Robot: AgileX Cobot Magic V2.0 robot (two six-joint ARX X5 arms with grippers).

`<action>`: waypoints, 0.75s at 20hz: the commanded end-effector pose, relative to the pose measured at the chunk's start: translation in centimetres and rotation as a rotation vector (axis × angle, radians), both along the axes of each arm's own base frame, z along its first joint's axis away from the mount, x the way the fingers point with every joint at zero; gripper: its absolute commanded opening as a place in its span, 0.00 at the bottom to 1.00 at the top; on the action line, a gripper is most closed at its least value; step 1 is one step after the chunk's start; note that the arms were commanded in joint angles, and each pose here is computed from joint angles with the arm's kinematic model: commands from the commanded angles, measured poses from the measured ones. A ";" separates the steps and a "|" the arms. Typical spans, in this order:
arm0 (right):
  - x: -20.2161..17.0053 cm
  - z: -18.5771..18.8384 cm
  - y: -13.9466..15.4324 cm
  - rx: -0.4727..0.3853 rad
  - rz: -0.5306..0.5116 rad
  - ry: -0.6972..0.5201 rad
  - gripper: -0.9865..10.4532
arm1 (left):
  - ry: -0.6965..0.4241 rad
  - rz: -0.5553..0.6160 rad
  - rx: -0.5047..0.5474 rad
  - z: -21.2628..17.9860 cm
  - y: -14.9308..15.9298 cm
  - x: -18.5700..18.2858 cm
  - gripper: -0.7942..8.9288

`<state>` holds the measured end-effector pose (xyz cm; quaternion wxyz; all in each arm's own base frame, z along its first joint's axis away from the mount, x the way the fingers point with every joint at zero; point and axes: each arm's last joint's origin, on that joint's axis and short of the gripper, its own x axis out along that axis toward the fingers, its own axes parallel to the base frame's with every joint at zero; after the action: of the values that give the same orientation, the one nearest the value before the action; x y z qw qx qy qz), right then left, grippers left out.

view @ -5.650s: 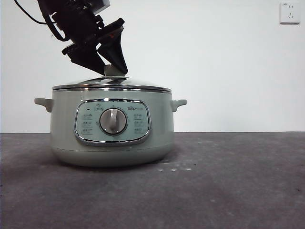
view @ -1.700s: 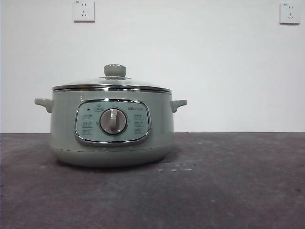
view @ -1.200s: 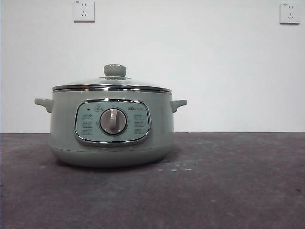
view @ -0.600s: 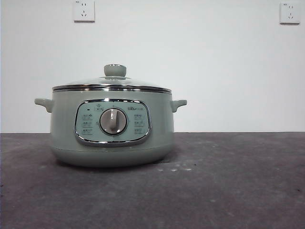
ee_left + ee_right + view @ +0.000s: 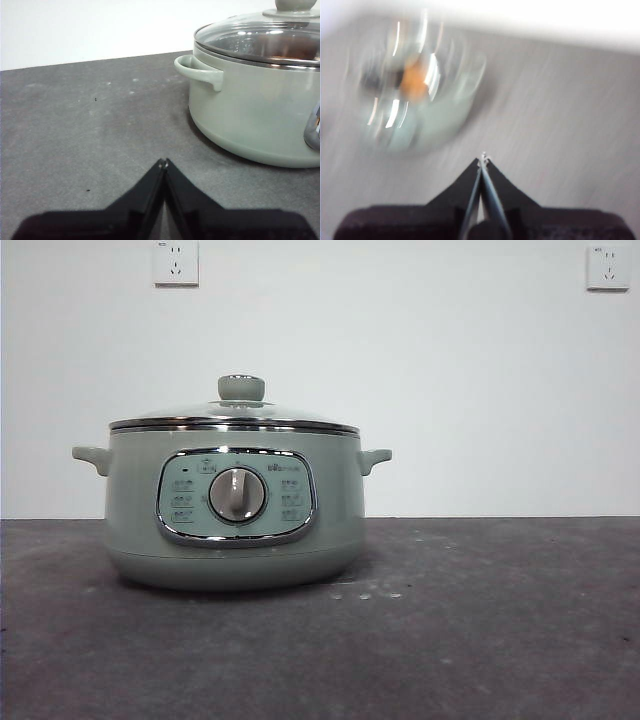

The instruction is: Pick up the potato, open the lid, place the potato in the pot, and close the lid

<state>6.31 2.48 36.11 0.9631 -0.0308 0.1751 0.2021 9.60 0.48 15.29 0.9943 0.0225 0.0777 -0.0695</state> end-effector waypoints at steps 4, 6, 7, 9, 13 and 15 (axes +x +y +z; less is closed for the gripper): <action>0.8 -5.7 -1.5 -0.026 -0.207 -0.302 0.09 | 0.002 0.001 -0.007 -0.3 0.0 0.0 0.08; 1.5 -9.2 -1.7 -0.021 -0.240 -0.349 0.09 | 0.002 0.001 -0.007 -0.3 0.0 0.0 0.08; 1.8 -10.3 -1.7 -0.021 -0.243 -0.349 0.09 | 0.002 0.001 -0.007 -0.3 0.0 0.0 0.08; 2.2 -13.0 -1.7 -0.024 -0.246 -0.335 0.09 | 0.002 0.001 -0.007 -0.3 0.0 0.0 0.08; 2.8 -17.2 -1.6 -0.023 -0.247 -0.284 0.09 | 0.002 0.001 -0.007 -0.3 0.0 0.0 0.08; 2.9 -18.8 -1.6 -0.012 -0.250 -0.253 0.09 | 0.002 0.001 -0.007 -0.3 0.0 0.0 0.08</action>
<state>9.15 0.87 17.86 0.9943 -0.0489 0.0579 0.0745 9.60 0.48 15.29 0.9943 0.0225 0.0777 -0.0695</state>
